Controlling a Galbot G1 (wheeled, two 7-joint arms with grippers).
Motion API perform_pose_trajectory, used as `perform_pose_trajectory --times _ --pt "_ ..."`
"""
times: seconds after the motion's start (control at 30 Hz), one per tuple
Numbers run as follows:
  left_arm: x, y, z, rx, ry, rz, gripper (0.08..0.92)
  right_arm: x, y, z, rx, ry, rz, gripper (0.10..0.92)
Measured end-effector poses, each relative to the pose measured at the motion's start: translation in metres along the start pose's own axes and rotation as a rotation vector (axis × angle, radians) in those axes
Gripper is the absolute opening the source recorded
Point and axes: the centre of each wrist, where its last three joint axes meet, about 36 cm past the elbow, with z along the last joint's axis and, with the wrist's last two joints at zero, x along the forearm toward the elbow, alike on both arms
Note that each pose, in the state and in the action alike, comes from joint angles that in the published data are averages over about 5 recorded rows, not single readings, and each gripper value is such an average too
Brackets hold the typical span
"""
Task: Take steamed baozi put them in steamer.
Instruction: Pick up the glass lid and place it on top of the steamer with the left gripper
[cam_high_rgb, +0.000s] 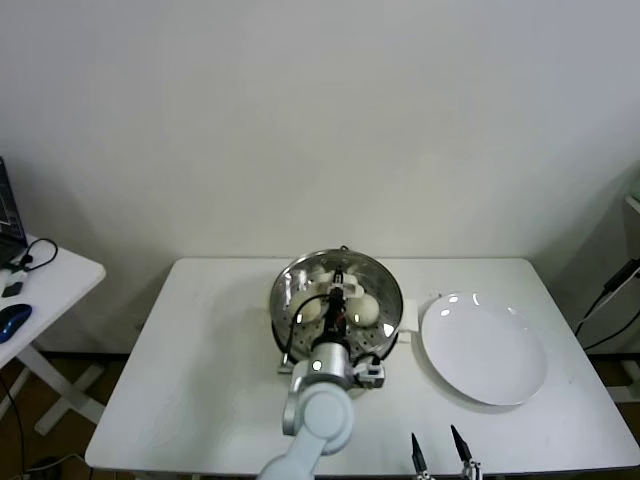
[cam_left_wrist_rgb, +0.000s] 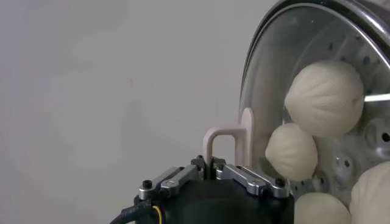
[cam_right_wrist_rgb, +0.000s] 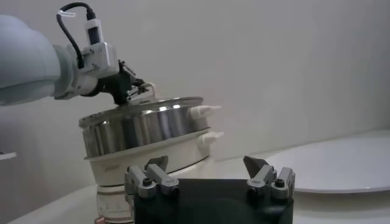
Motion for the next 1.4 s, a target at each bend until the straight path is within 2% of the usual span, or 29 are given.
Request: perform_pose_trajectory --times 1.17,1.27,1.4 --pt "-0.0035 -0.003 0.0025 0.023 0.006 0.011 0.152 0.0035 0.0036 0.0038 0.006 -0.002 -0.029 0.823" --pt "-0.0046 -0.0007 0.0027 0.028 0.005 0.006 0.203 0.0038 0.0038 0.0039 0.007 -0.002 -0.03 0.823" --pt "-0.0042 0.0023 0.0031 0.033 0.004 -0.002 0.315 0.0042 0.0039 0.0039 0.008 -0.002 -0.031 0.823"
